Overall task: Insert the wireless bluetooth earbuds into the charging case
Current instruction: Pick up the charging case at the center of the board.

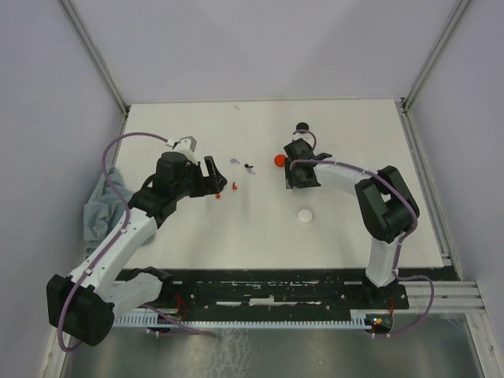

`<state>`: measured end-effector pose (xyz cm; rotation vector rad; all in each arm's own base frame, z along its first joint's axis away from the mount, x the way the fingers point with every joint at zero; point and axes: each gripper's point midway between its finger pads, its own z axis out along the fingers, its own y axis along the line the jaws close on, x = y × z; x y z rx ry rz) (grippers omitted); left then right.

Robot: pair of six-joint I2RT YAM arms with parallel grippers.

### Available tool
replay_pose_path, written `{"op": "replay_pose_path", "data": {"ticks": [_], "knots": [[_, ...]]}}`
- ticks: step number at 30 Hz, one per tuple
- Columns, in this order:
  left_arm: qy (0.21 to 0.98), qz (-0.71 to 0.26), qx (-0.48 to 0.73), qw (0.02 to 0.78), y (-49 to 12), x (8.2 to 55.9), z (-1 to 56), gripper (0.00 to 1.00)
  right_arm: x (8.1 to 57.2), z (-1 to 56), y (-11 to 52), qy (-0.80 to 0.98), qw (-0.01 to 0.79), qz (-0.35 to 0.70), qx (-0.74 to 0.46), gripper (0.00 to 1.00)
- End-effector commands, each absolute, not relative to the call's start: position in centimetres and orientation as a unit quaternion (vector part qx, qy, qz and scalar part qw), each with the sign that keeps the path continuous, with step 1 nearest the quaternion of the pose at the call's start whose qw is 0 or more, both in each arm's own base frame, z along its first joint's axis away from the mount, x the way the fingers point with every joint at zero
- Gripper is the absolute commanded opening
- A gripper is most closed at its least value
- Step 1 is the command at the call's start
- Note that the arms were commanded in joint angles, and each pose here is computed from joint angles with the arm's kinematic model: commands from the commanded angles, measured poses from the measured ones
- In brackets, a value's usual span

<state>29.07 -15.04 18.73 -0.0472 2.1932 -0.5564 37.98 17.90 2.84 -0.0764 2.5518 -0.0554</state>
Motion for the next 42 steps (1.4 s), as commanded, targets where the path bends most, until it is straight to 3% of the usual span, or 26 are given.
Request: {"op": "replay_pose_path", "data": {"ticks": [1, 12, 17, 23, 42], "knots": [[0.863, -0.259, -0.024, 0.433, -16.2, 29.9, 19.9, 0.9, 40.3, 3.7, 18.9, 0.947, 0.319, -0.017, -0.023, 0.71], [0.854, -0.311, -0.012, 0.417, -18.5, 30.4, 20.8, 0.87, 39.6, 2.6, 19.3, 0.95, 0.311, 0.0, -0.035, 0.53], [0.847, -0.339, -0.01, 0.409, -19.7, 30.9, 21.3, 0.84, 39.0, 4.5, 20.3, 0.942, 0.33, 0.03, -0.049, 0.5], [0.837, -0.368, -0.006, 0.406, -21.1, 31.9, 22.4, 0.83, 37.7, 8.9, 22.3, 0.916, 0.386, 0.065, -0.087, 0.49], [0.792, -0.492, 0.027, 0.362, -25.7, 32.3, 25.7, 0.62, 31.7, 22.8, 30.7, 0.722, 0.591, 0.227, -0.28, 0.46]]}}
